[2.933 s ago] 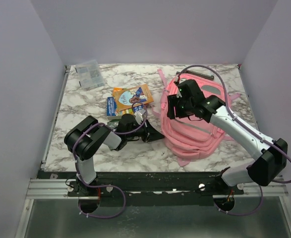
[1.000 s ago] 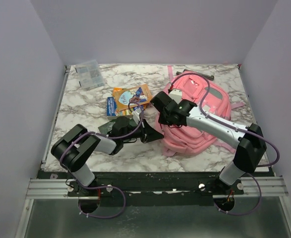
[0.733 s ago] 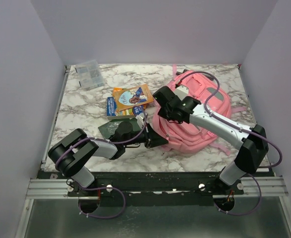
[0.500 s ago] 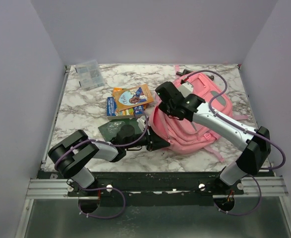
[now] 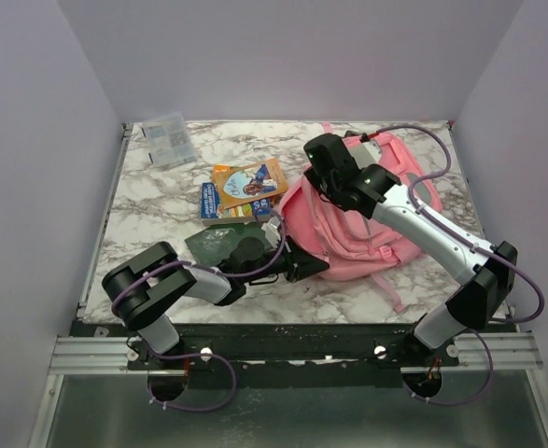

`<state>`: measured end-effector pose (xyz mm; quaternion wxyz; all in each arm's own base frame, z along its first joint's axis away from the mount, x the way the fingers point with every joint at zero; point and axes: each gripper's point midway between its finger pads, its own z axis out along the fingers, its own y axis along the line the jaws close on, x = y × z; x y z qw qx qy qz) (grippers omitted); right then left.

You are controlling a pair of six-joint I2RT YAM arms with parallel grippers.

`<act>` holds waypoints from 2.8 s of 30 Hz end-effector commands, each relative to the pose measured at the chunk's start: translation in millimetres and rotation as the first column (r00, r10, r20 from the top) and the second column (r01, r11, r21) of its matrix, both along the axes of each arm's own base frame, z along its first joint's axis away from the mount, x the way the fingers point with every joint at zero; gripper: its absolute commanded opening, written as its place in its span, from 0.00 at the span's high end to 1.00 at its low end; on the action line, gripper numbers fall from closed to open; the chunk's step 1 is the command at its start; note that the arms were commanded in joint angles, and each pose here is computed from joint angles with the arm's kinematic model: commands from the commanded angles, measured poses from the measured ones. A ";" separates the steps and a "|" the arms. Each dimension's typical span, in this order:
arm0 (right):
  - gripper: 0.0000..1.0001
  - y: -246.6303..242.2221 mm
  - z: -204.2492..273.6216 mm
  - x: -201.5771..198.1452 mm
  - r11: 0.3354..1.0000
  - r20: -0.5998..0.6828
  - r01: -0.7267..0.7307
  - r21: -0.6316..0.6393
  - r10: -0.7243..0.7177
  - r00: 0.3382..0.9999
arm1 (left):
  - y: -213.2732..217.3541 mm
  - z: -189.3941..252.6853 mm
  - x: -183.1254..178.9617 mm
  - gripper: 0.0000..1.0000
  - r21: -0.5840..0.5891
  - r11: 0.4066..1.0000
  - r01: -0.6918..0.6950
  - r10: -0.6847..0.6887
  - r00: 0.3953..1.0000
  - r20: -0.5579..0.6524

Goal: Pack the student bag
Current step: Unzip the student bag at the center of the board.

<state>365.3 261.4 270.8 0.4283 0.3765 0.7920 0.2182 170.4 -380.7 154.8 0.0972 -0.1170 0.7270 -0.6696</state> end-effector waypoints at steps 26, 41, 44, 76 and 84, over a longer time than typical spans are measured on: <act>0.99 -4.7 77.0 -36.1 0.914 0.397 -0.360 -0.188 0.406 0.823 | 30.7 8.1 -14.2 0.42 0.016 0.996 -0.093 0.086 0.965 0.246; 0.99 1.0 88.2 -63.8 0.852 0.384 -0.485 -0.198 0.522 0.761 | 32.2 86.2 35.1 0.17 0.215 0.937 -0.275 0.058 0.731 0.680; 0.99 -0.1 92.5 -64.8 0.858 0.395 -0.480 -0.182 0.511 0.764 | 19.1 77.0 40.1 0.19 0.253 0.936 -0.244 0.036 0.782 0.622; 0.32 -36.3 -66.9 -199.0 0.543 0.023 -0.826 -0.150 0.837 0.546 | 14.8 148.5 78.2 1.00 0.040 0.997 0.065 -0.075 0.921 0.382; 0.41 -53.3 -75.0 -167.4 0.705 0.063 -0.680 -0.202 0.703 0.709 | 19.8 174.2 85.6 1.00 -0.049 0.998 -0.028 0.043 0.943 0.330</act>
